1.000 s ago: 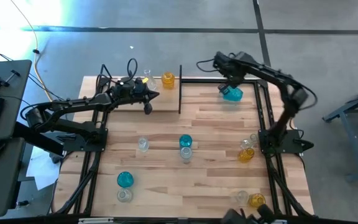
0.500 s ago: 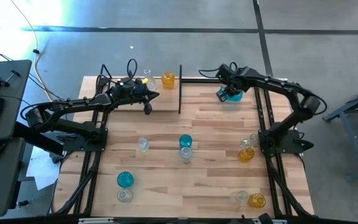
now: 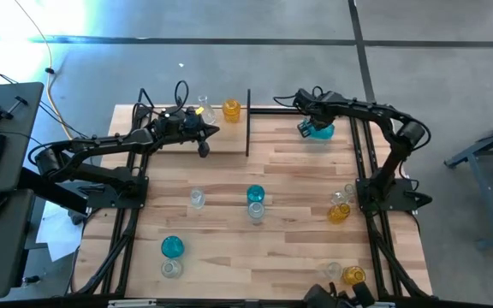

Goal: Sort vases onto shelf
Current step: Put the blue vase on the shelf

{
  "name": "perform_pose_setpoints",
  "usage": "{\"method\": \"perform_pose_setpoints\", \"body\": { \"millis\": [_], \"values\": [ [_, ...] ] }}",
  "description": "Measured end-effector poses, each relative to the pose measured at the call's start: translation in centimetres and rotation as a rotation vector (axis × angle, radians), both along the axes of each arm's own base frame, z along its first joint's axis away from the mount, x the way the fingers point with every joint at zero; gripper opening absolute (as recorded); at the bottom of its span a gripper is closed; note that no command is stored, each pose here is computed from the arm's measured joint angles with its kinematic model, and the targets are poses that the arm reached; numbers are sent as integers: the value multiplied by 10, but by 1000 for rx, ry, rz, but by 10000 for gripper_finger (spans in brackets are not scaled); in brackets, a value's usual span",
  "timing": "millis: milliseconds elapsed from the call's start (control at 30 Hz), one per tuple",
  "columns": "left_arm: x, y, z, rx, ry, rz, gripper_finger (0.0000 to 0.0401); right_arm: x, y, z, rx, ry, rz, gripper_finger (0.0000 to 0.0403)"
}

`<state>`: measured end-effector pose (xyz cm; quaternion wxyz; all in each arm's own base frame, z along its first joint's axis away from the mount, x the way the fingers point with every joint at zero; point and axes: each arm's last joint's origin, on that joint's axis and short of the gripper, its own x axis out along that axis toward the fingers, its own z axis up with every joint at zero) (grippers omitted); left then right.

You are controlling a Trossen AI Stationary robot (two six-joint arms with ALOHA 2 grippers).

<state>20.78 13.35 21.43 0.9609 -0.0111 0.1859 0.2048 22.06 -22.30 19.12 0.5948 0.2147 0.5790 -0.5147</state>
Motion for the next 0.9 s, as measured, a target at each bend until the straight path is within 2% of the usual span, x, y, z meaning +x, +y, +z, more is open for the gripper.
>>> {"method": "perform_pose_setpoints", "body": {
  "millis": [233,700,900],
  "values": [
    [0,0,0,0,0,0,0,8,9,-2,40,-10,32,0],
    [0,0,0,0,1,0,0,30,68,-3,254,11,75,0],
    [0,0,0,0,1,0,0,40,100,2,347,-14,154,0]
  ]
}}
